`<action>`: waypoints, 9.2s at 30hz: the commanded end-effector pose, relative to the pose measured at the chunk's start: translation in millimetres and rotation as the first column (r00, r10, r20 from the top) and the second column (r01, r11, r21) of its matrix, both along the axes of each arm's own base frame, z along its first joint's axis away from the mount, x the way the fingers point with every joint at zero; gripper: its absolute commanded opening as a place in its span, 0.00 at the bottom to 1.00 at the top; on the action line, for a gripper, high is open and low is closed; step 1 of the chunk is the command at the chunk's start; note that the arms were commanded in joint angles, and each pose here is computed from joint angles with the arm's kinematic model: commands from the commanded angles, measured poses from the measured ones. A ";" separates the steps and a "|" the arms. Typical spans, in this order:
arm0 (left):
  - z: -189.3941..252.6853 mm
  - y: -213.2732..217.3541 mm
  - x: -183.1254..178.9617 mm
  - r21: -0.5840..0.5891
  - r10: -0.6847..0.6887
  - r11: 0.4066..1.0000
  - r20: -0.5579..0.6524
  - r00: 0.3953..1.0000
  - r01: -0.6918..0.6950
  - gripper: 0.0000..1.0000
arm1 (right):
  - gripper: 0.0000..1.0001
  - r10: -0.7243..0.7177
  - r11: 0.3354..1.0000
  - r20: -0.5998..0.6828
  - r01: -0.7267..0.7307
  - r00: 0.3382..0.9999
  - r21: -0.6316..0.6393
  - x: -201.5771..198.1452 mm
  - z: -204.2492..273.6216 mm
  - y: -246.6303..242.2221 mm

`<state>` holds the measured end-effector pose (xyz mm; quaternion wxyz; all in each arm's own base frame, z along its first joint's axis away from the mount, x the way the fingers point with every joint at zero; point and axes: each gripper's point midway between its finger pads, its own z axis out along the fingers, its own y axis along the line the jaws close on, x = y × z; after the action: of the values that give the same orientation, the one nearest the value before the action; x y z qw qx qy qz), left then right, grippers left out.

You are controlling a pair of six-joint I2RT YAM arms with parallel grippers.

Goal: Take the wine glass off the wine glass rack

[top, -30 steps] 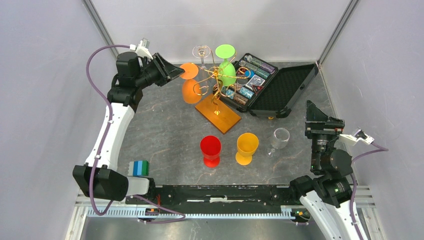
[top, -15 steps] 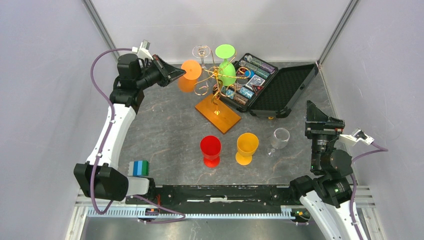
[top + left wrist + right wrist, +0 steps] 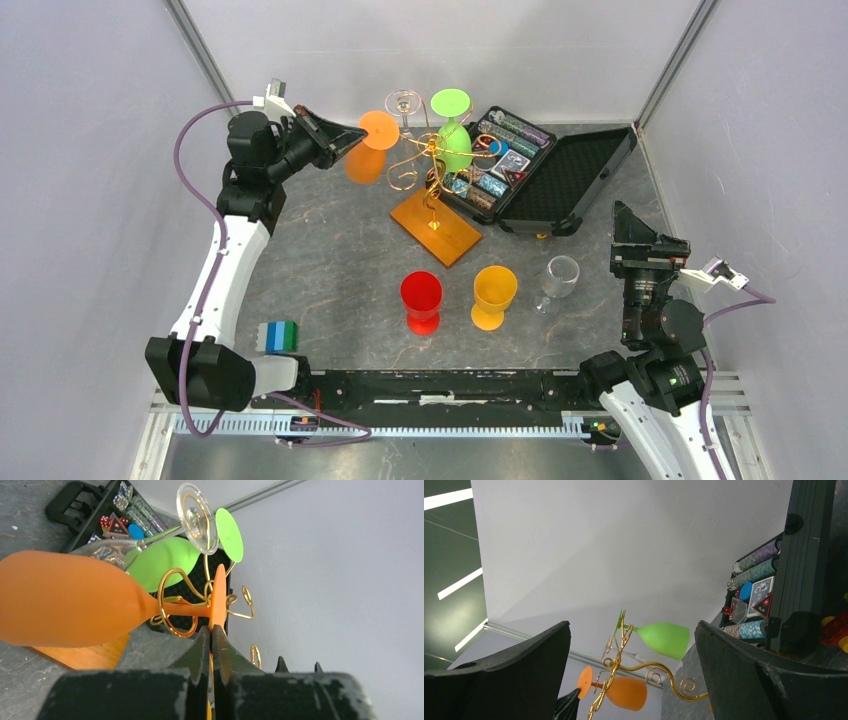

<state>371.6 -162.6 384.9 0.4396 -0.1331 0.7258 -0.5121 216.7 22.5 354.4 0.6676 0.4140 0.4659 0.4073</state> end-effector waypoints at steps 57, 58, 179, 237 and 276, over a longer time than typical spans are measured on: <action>93.6 9.0 -170.0 -0.223 -0.024 0.973 0.181 0.983 0.065 0.02 | 0.98 0.773 0.622 0.199 -0.655 0.603 -0.429 -8.4 52.4 198.5; 101.1 10.9 -176.4 -0.239 -0.014 0.969 0.195 0.981 0.061 0.02 | 0.98 0.786 0.608 0.211 -0.663 0.581 -0.437 -11.1 55.8 207.1; 22.9 197.8 -178.2 0.595 0.635 0.414 0.353 0.687 -0.689 1.00 | 0.31 0.348 -0.809 -0.872 -0.360 0.344 -0.465 -95.8 -175.4 444.6; 20.0 -31.5 98.3 0.116 -0.224 0.971 0.146 0.964 0.208 0.71 | 0.66 0.408 0.330 -0.302 -0.448 0.862 -0.831 -4.4 10.2 254.2; 12.6 -50.9 95.8 0.048 -0.228 0.973 0.059 0.972 0.225 0.31 | 0.64 0.400 0.339 -0.310 -0.454 0.862 -0.824 -3.3 -1.7 254.7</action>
<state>480.7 -217.2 358.1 0.3573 -0.0589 0.7506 -0.5527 211.3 282.1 341.3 0.6273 -0.1390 0.7252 0.2476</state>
